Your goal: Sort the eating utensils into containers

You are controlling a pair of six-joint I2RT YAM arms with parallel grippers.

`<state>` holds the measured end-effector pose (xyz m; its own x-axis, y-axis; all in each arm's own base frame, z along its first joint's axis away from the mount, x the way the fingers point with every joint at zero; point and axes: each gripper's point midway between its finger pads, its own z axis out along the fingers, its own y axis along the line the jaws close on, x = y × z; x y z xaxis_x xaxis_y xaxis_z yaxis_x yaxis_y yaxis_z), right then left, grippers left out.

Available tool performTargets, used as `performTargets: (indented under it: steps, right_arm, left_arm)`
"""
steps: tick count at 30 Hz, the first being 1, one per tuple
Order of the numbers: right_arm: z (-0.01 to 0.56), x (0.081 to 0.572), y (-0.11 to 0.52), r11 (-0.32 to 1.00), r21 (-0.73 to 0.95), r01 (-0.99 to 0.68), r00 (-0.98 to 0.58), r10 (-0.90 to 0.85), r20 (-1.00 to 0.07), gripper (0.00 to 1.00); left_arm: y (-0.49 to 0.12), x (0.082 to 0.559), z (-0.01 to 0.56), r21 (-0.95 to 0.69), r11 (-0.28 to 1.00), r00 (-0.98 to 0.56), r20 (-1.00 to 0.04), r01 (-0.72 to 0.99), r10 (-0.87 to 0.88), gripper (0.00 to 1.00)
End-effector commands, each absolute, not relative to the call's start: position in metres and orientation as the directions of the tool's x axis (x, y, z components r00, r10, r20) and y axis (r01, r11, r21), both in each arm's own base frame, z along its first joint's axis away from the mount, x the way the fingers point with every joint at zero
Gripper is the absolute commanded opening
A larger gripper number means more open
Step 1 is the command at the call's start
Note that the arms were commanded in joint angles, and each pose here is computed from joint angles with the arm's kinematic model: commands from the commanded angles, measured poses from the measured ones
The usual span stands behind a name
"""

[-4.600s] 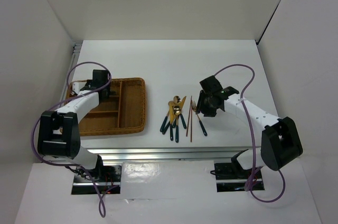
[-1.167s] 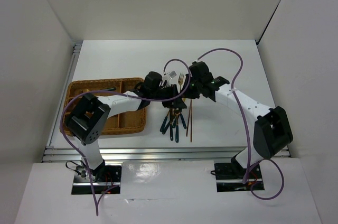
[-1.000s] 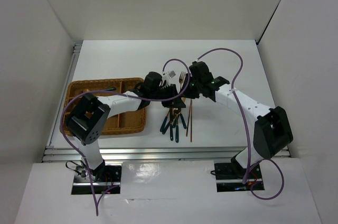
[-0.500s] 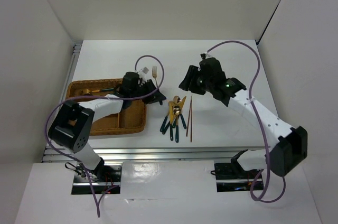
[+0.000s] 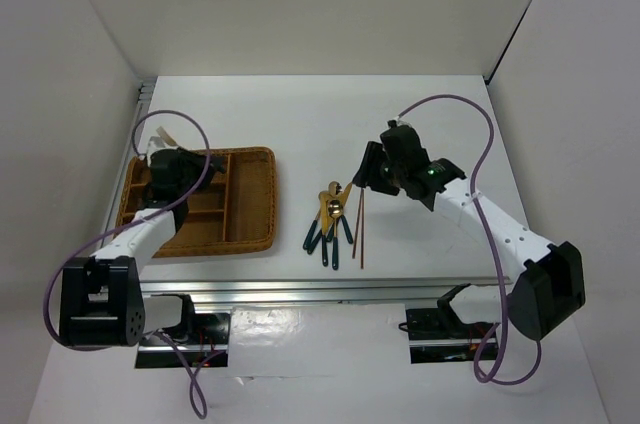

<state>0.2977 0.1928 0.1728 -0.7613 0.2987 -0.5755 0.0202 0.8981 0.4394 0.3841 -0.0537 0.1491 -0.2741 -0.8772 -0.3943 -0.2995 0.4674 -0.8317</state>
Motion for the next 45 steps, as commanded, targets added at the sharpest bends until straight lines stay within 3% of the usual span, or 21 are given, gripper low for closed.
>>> performTargets:
  steps: [1, 8, 11, 22, 31, 36, 41, 45]
  right_arm:
    - [0.178, 0.306, 0.192, 0.9, 0.436, 0.006, -0.74, 0.297, -0.604, 0.58]
    - [0.152, 0.305, 0.192, 0.919, 0.393, 0.028, -0.781, 0.266, -0.565, 0.57]
    - [0.147, 0.303, 0.19, 0.921, 0.388, 0.032, -0.787, 0.262, -0.558, 0.57]
    - [0.134, 0.306, 0.192, 0.925, 0.377, 0.05, -0.802, 0.262, -0.537, 0.56]
    - [0.123, 0.304, 0.194, 0.924, 0.378, 0.059, -0.814, 0.264, -0.518, 0.56]
    - [0.106, 0.297, 0.195, 0.929, 0.367, 0.054, -0.846, 0.238, -0.477, 0.53]
    - [0.101, 0.3, 0.198, 0.931, 0.363, 0.035, -0.85, 0.219, -0.478, 0.53]
    - [0.092, 0.3, 0.201, 0.932, 0.36, 0.025, -0.865, 0.201, -0.46, 0.53]
  left_arm:
    - [-0.01, 0.392, 0.154, -0.854, 0.371, -0.09, -0.364, -0.365, -0.927, 0.28]
    - [0.027, 0.399, 0.147, -0.843, 0.288, 0.051, -0.347, -0.454, -0.936, 0.27]
    - [0.033, 0.399, 0.135, -0.826, 0.191, 0.102, -0.285, -0.53, -0.953, 0.22]
    - [0.044, 0.405, 0.114, -0.784, 0.003, 0.224, -0.181, -0.621, -0.958, 0.28]
    - [0.033, 0.412, 0.115, -0.768, 0.046, 0.142, -0.176, -0.639, -0.974, 0.52]
    - [0.025, 0.404, 0.13, -0.774, 0.06, 0.107, -0.163, -0.631, -0.981, 0.55]
    - [0.017, 0.398, 0.161, -0.799, 0.163, 0.026, -0.218, -0.579, -0.976, 0.59]
    - [-0.012, 0.398, 0.206, -0.868, 0.293, -0.137, -0.259, -0.401, -0.956, 0.61]
